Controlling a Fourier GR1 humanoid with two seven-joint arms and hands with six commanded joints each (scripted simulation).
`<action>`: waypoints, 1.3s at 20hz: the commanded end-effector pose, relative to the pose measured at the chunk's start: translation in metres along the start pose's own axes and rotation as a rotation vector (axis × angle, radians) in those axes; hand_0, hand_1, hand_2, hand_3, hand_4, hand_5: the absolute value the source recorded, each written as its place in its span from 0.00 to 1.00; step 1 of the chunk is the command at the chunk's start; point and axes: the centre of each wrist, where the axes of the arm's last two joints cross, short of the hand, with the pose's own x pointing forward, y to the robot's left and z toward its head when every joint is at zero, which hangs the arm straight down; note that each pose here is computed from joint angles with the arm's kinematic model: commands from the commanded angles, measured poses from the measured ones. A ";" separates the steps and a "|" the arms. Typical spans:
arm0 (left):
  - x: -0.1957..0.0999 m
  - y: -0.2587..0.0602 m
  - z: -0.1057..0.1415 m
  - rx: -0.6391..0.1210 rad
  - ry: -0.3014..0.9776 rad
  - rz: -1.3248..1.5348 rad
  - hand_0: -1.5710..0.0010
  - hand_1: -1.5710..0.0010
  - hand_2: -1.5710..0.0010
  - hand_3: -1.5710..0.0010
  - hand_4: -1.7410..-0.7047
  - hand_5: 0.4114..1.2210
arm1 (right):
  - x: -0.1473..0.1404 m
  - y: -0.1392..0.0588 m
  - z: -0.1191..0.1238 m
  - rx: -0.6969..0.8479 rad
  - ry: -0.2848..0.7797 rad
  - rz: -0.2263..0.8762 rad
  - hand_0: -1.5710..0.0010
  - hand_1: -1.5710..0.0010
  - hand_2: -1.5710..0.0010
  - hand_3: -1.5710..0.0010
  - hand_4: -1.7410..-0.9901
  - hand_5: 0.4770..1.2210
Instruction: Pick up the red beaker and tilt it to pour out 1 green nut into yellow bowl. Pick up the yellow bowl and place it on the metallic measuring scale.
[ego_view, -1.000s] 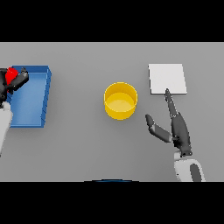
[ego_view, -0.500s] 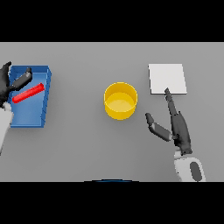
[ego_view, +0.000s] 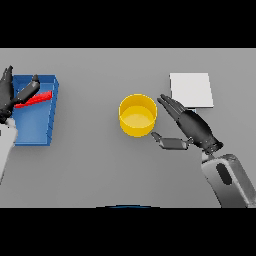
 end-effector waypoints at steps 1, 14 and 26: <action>0.000 0.004 -0.001 0.000 0.006 -0.006 0.99 0.99 0.99 0.99 0.97 0.33 | -0.001 -0.005 -0.007 0.055 0.000 0.063 1.00 1.00 1.00 1.00 0.76 0.26; -0.002 0.008 0.000 0.002 0.020 -0.009 1.00 1.00 1.00 1.00 0.96 0.36 | 0.021 -0.005 -0.075 0.518 -0.168 0.558 1.00 1.00 1.00 1.00 0.70 0.33; -0.010 0.016 -0.002 0.017 0.023 -0.013 1.00 1.00 1.00 1.00 0.96 0.36 | 0.027 0.014 -0.113 0.662 -0.142 0.663 1.00 1.00 1.00 1.00 0.64 0.35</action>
